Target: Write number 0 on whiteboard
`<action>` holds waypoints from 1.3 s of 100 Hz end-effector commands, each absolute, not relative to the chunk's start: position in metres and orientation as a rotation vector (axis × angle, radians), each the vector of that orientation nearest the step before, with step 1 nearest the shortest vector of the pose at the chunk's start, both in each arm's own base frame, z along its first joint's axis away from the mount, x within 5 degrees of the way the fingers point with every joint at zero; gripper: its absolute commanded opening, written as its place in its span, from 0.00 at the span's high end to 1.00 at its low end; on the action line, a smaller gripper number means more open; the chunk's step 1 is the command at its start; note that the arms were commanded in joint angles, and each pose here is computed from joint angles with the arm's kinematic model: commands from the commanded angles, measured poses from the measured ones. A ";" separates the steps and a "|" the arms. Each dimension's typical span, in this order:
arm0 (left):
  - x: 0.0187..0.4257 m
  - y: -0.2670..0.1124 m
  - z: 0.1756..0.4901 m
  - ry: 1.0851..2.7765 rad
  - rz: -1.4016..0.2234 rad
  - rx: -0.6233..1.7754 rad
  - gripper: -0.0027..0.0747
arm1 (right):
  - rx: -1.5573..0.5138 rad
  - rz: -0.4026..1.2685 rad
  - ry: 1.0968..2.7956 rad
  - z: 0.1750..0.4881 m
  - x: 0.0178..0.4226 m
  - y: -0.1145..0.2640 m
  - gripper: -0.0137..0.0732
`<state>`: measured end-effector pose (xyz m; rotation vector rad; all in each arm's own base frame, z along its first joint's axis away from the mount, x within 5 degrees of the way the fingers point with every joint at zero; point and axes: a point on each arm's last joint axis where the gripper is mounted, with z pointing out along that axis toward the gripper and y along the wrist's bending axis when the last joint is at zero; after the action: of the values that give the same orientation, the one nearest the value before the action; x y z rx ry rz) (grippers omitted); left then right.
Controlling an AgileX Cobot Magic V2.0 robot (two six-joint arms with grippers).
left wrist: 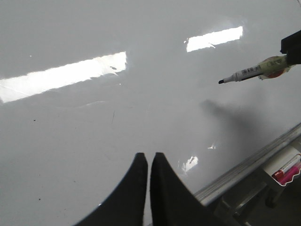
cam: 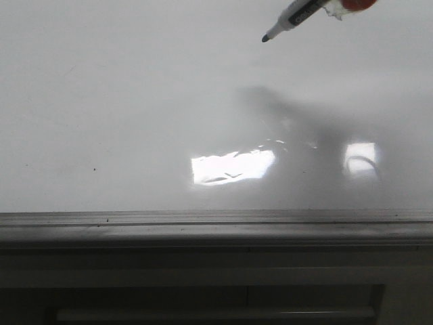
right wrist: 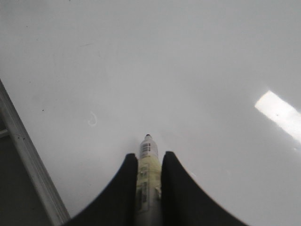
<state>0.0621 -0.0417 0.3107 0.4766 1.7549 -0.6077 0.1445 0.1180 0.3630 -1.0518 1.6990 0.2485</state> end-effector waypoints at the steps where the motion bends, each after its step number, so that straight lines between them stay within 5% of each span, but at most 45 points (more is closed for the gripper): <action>1: 0.062 -0.043 0.323 1.692 -0.632 0.482 0.99 | -0.978 0.258 1.628 0.381 0.146 0.117 0.90; 53: 0.062 -0.043 0.323 1.693 -0.631 0.483 0.99 | -0.982 0.242 1.573 0.390 0.105 0.088 0.90; 130: 0.062 -0.043 0.323 1.693 -0.631 0.483 0.99 | -0.764 0.312 1.580 0.389 0.125 0.095 0.90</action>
<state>0.0622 -0.0415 0.3107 0.4760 1.7553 -0.6053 0.1183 0.0914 0.3758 -0.8221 1.6582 0.2986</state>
